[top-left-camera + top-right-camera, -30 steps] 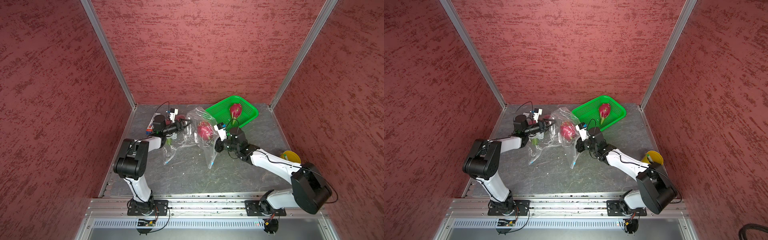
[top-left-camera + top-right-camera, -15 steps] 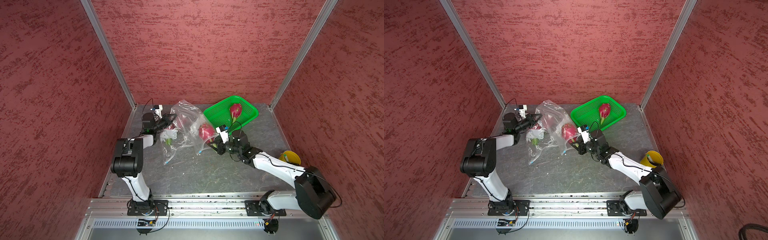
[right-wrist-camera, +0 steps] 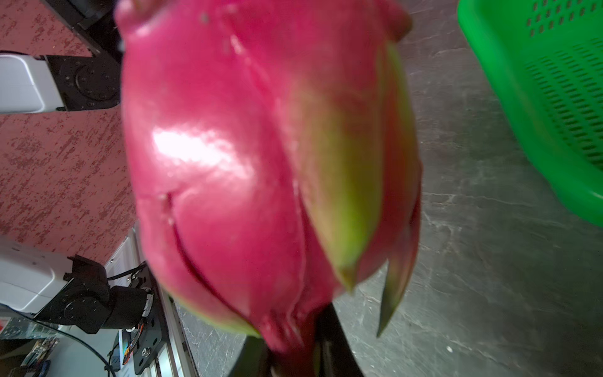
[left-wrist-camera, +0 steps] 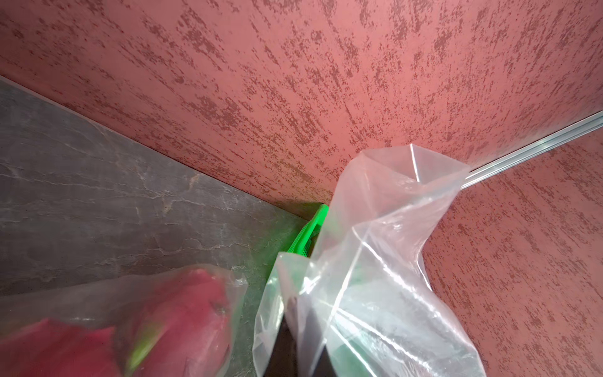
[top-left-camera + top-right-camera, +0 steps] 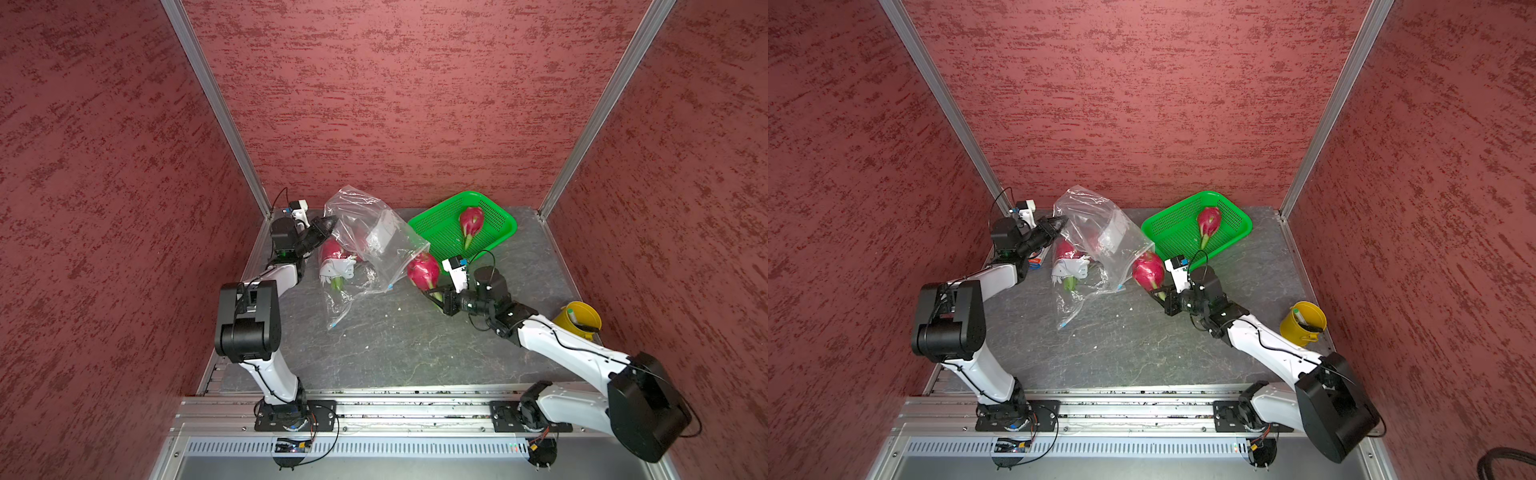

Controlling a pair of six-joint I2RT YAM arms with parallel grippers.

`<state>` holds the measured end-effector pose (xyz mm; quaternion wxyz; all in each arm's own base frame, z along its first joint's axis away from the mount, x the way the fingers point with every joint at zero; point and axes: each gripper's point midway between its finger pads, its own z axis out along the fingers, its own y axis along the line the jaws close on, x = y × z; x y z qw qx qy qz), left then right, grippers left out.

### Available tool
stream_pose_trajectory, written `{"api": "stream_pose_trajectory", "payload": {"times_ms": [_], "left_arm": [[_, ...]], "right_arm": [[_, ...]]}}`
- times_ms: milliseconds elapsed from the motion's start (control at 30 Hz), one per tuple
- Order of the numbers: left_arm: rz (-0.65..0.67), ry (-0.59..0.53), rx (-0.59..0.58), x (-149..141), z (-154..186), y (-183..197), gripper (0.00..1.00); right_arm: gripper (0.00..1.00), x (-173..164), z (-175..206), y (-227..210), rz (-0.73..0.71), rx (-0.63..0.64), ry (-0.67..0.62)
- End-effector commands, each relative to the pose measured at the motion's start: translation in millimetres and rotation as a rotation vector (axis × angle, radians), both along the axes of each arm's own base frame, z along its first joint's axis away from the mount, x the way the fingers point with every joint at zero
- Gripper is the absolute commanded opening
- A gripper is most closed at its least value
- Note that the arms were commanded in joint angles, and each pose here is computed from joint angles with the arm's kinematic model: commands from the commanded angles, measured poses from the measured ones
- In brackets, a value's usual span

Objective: Open the zip-top bag and take out the dragon fruit
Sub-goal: Pick up the dragon fruit from the zipper food storage bag, then place the dragon fruit in the basket.

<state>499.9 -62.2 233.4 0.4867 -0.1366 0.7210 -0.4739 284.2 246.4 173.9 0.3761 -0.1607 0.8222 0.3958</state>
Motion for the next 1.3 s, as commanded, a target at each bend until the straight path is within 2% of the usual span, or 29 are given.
{"api": "stream_pose_trajectory", "payload": {"times_ms": [0,267,433,567,733,967,1267], "left_arm": [[0.039,0.014,0.036,-6.6,-5.8,6.9,0.00],[0.073,0.078,0.070,-26.6,-28.0,12.9,0.00],[0.099,0.101,0.070,-45.2,-33.8,21.8,0.00],[0.065,0.102,0.076,-59.3,-29.7,13.4,0.00],[0.000,0.152,0.092,-81.0,-37.4,-7.1,0.00],[-0.066,0.171,0.112,-106.5,-36.1,-29.1,0.00],[-0.065,0.174,0.141,-116.2,-37.3,-29.5,0.00]], "right_arm": [[0.01,10.6,6.2,-18.5,-0.062,-0.021,-0.034],[0.01,52.3,20.3,-52.7,-0.169,-0.098,-0.108],[0.01,93.2,25.7,-81.0,-0.269,-0.203,-0.160],[0.01,132.4,26.9,-96.4,-0.337,-0.260,-0.180],[0.03,184.7,10.4,-101.5,-0.398,-0.298,-0.148],[0.04,247.7,-33.2,-107.4,-0.512,-0.332,-0.027],[0.09,285.5,-89.4,-113.6,-0.600,-0.369,0.104]]}}
